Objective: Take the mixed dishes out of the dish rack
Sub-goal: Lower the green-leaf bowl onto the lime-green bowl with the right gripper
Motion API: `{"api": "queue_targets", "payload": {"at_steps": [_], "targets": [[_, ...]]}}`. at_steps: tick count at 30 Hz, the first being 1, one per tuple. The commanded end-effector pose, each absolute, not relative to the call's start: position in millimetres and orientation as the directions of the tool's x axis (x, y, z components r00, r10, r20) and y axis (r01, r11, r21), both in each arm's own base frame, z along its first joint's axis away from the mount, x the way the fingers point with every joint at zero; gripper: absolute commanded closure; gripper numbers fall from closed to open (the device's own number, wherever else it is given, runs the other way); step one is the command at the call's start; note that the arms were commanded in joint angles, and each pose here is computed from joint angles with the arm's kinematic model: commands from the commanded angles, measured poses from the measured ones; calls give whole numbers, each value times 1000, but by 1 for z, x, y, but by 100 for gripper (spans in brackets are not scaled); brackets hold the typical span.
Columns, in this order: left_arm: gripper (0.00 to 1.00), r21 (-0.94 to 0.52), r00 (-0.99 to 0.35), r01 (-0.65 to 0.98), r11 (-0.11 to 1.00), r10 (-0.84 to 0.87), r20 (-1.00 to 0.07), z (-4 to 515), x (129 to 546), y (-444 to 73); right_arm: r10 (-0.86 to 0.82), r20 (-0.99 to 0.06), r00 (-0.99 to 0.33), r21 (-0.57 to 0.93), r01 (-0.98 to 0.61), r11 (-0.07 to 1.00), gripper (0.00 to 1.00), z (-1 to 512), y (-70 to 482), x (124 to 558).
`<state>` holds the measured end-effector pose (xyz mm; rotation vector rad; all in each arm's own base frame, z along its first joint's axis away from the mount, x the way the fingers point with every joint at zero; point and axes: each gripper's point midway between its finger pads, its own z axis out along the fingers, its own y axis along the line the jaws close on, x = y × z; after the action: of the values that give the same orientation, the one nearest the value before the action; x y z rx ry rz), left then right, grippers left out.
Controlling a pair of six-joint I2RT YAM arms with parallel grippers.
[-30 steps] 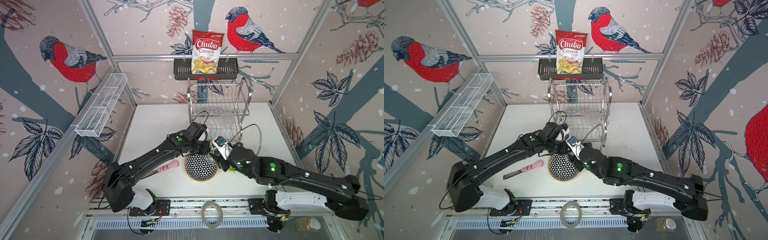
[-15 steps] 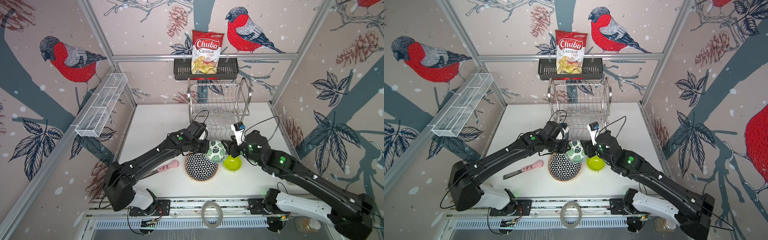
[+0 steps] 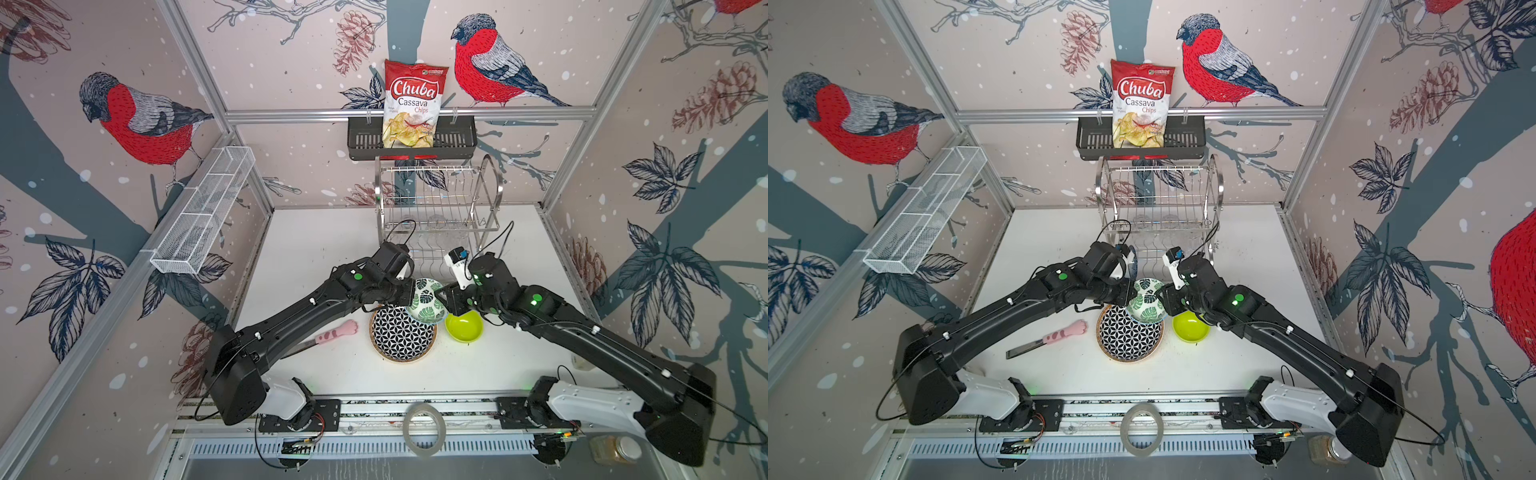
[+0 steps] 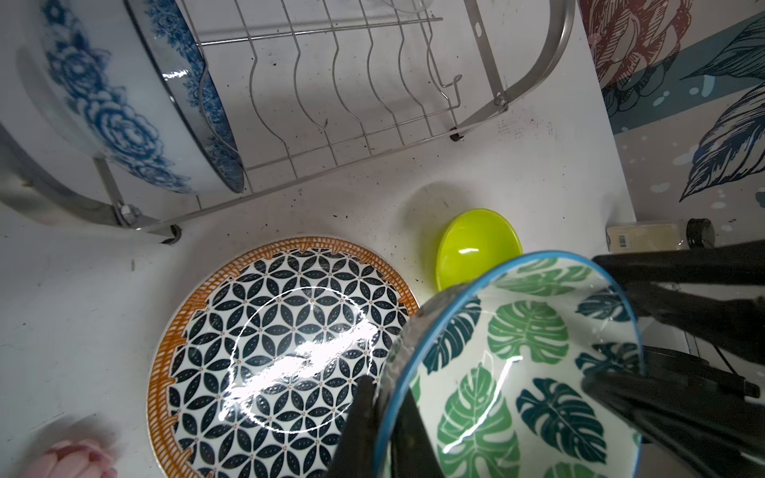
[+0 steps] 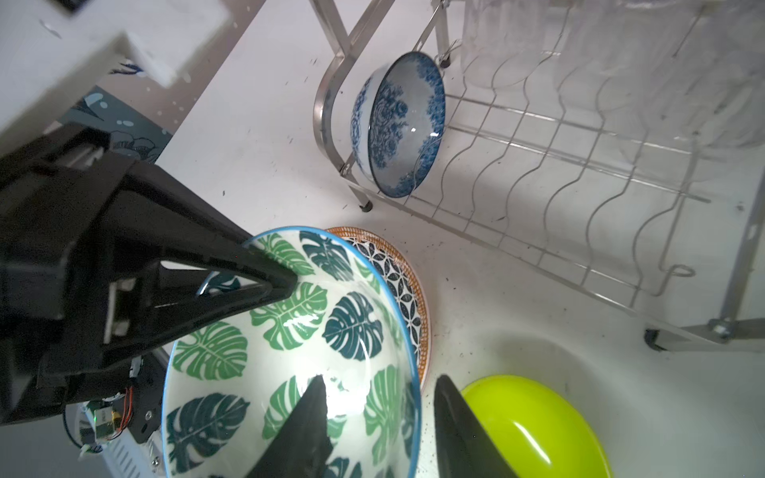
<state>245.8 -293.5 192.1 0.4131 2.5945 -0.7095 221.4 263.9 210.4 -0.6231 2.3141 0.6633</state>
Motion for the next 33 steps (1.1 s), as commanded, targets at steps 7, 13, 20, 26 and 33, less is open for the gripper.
{"api": "queue_targets", "payload": {"at_steps": [7, 13, 20, 26, 33], "targets": [[100, -412, -850, 405, 817, 170, -498, 202, 251, -297, -250, -634, -732, 389, -581, 715, 72, 205, 284, 218], [100, -413, -848, 408, 814, 170, -502, 204, 251, -298, -260, -607, -751, 401, -572, 716, 98, 201, 290, 219], [91, -416, -842, 404, 815, 152, -518, 208, 252, -295, -252, -605, -756, 404, -564, 720, 100, 197, 287, 217], [59, -423, -837, 406, 810, 144, -528, 213, 252, -296, -234, -605, -761, 391, -540, 746, 100, 193, 275, 215], [43, -414, -784, 408, 814, 79, -616, 237, 257, -284, -183, -574, -798, 384, -459, 801, 100, 174, 237, 213]]}}
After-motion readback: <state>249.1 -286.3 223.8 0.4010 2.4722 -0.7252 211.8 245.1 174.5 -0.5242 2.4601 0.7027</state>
